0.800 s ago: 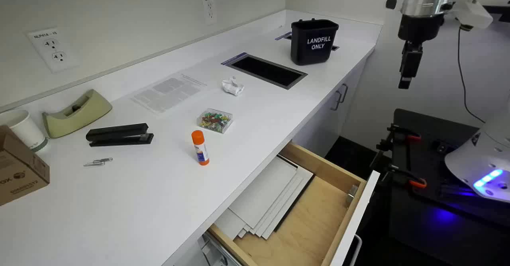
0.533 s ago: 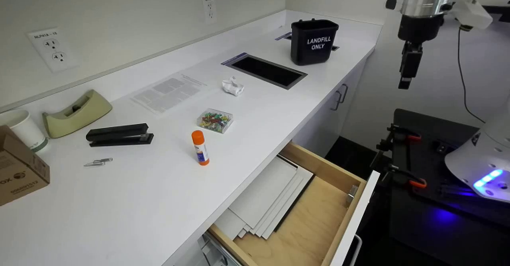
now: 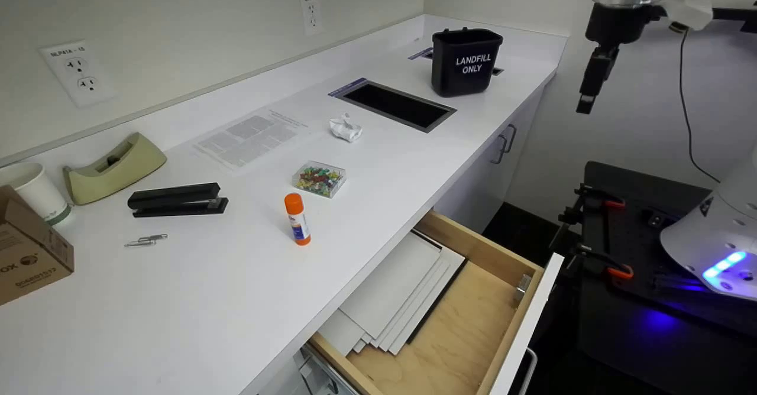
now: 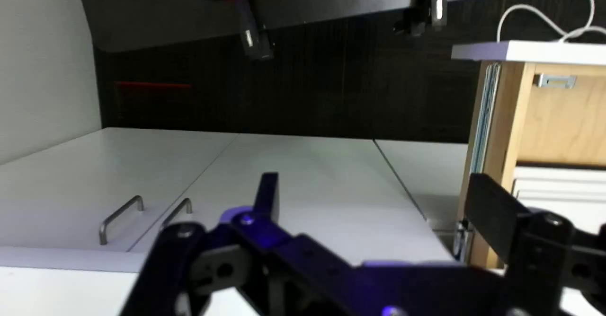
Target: Open the bottom cabinet door
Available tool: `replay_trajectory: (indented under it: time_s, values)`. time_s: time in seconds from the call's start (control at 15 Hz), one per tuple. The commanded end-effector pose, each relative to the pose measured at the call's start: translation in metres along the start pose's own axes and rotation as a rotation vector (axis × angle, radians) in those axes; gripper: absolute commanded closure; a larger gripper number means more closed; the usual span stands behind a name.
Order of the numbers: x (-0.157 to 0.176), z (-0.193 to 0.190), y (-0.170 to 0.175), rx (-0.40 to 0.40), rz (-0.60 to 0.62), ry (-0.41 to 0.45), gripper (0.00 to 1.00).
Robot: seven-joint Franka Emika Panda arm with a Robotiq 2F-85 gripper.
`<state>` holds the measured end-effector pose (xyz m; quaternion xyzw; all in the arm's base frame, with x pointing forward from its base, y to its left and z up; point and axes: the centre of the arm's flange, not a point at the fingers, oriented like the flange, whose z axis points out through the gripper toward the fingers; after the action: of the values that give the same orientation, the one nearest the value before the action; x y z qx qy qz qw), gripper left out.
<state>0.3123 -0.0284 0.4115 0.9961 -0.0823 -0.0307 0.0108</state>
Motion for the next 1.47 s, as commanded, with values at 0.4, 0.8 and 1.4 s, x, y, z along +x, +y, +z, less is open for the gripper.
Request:
replay_trajectory:
  time_s: [0.4,0.8,1.4]
  values:
    - [-0.007,0.015,0.163,-0.01,0.493,0.182,0.0]
    - [-0.005,0.002,0.153,0.019,0.416,0.144,0.0]
    - [-0.016,0.094,0.283,0.302,0.888,0.047,0.0]
